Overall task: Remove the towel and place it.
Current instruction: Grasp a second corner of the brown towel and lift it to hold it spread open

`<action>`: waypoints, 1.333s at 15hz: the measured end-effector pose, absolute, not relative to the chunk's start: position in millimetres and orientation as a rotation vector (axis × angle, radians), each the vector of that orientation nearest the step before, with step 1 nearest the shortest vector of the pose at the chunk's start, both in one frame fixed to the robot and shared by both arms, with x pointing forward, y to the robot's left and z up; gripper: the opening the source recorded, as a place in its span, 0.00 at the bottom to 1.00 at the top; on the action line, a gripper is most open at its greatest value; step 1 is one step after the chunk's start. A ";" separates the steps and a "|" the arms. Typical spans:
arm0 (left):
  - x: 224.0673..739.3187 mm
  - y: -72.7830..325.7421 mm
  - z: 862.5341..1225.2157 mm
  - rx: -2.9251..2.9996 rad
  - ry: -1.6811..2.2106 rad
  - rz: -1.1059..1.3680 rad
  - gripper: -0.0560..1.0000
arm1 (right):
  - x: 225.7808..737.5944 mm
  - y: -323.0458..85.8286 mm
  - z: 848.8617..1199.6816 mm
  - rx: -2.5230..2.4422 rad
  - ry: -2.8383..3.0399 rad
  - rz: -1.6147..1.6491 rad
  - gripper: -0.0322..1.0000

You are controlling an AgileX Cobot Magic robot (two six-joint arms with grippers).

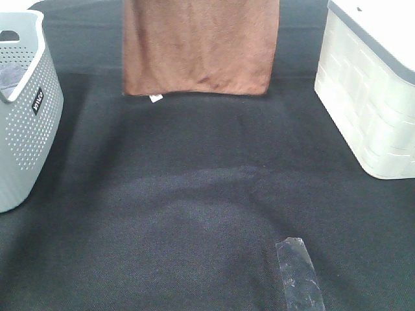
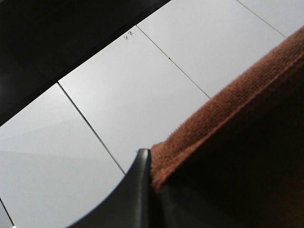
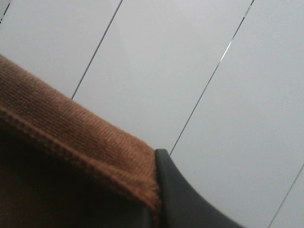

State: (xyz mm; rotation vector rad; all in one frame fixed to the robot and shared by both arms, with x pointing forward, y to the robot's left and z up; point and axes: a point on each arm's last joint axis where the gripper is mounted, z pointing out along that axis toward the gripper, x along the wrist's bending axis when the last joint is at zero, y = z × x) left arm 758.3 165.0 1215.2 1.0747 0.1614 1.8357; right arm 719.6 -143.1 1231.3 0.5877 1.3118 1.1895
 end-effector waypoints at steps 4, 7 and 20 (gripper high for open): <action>760.6 163.2 1211.5 1.101 0.153 1.847 0.05 | 721.3 -144.5 1231.7 0.594 1.280 1.242 0.04; 761.6 163.5 1210.7 1.118 0.170 1.834 0.05 | 725.5 -143.7 1224.2 0.615 1.302 1.234 0.04; 745.5 125.5 1148.7 1.829 1.061 1.094 0.05 | 700.5 -154.0 1190.9 1.257 1.799 1.069 0.04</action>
